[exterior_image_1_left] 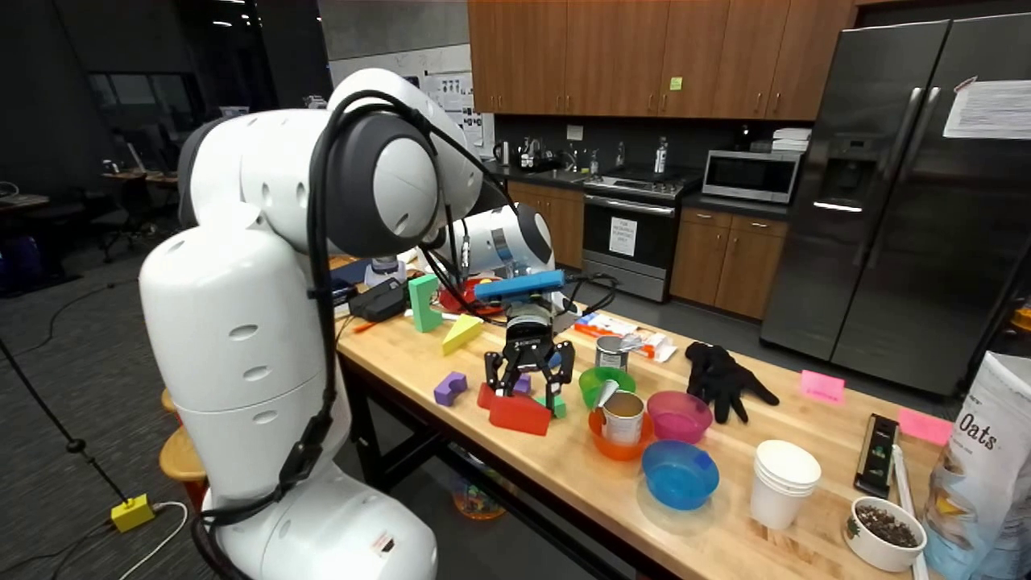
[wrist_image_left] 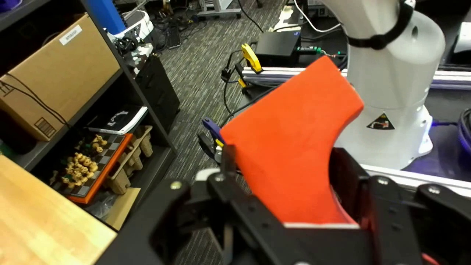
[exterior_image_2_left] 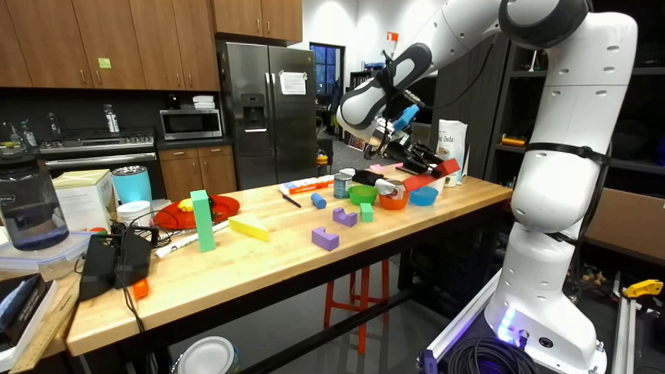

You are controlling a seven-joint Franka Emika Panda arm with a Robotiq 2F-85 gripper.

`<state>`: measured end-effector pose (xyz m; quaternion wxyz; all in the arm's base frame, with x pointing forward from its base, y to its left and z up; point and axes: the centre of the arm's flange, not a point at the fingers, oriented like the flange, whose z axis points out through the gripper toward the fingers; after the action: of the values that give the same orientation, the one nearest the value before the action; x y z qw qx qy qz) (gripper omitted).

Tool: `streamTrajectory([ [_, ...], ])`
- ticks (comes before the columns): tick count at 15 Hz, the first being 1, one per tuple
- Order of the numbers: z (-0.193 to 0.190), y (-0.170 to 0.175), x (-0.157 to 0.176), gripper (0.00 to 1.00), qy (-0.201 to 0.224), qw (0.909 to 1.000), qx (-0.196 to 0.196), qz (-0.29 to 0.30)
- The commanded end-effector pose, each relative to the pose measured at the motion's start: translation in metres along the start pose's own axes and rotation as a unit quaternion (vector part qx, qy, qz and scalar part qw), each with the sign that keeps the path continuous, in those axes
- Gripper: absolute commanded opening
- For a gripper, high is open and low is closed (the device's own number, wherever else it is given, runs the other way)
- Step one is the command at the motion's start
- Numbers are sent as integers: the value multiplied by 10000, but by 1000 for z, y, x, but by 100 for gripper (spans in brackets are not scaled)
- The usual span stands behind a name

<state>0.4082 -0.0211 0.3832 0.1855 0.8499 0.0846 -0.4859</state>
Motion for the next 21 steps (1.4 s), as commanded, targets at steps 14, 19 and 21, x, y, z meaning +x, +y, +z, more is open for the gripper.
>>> streamTrajectory([
  [14, 4, 50, -35, 64, 294, 9995, -109, 0],
  [19, 10, 43, -37, 64, 313, 9992, -237, 120],
  [21, 10, 43, -37, 64, 322, 9991, -236, 127],
])
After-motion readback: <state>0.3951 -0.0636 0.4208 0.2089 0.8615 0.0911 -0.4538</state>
